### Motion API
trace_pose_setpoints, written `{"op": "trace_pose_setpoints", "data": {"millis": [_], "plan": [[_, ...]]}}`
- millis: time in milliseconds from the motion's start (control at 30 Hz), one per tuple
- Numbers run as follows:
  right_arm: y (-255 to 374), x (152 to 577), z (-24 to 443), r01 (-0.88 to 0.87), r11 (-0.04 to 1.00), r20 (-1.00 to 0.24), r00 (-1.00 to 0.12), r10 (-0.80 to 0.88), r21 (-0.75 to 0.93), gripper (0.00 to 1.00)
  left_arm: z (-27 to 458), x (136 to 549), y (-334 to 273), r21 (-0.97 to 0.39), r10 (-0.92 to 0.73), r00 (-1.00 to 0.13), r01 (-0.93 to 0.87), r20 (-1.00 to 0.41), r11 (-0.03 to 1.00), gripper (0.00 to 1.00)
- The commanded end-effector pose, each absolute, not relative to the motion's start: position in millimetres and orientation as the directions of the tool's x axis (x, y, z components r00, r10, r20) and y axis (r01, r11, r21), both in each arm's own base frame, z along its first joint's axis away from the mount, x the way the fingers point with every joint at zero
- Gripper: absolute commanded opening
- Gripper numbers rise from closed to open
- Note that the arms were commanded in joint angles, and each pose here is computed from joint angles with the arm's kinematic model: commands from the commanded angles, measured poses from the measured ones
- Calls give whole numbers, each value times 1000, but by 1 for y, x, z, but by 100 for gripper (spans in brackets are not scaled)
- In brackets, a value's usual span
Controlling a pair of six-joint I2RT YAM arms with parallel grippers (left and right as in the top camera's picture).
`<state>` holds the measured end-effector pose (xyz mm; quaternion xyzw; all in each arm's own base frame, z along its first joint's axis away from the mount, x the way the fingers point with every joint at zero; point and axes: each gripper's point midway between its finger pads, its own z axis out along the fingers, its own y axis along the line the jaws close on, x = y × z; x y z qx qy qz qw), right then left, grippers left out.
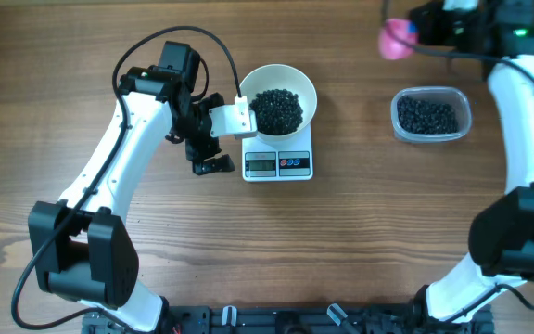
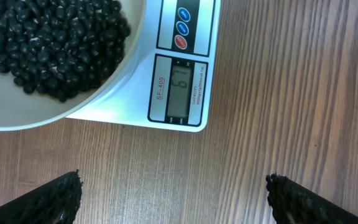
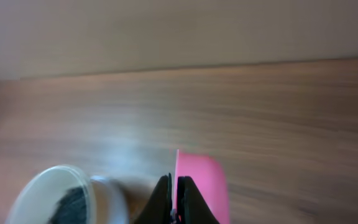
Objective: Scoop item into bowl and weigh 150g on scale
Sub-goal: 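Carry the empty scoop with the right gripper back to the bean tub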
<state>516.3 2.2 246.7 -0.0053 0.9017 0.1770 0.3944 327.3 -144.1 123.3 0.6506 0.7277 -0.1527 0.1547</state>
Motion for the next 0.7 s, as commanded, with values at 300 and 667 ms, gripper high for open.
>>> {"op": "trace_pose_setpoints", "data": {"millis": [300, 667], "plan": [[-94, 461, 146, 171, 985, -452, -876, 169, 38, 4, 122, 324, -148, -30, 893, -87, 996, -442, 83, 100], [-85, 445, 116, 165, 984, -356, -917, 180, 72, 4, 122, 324, -148, -30, 893, -87, 996, -442, 83, 100]]}}
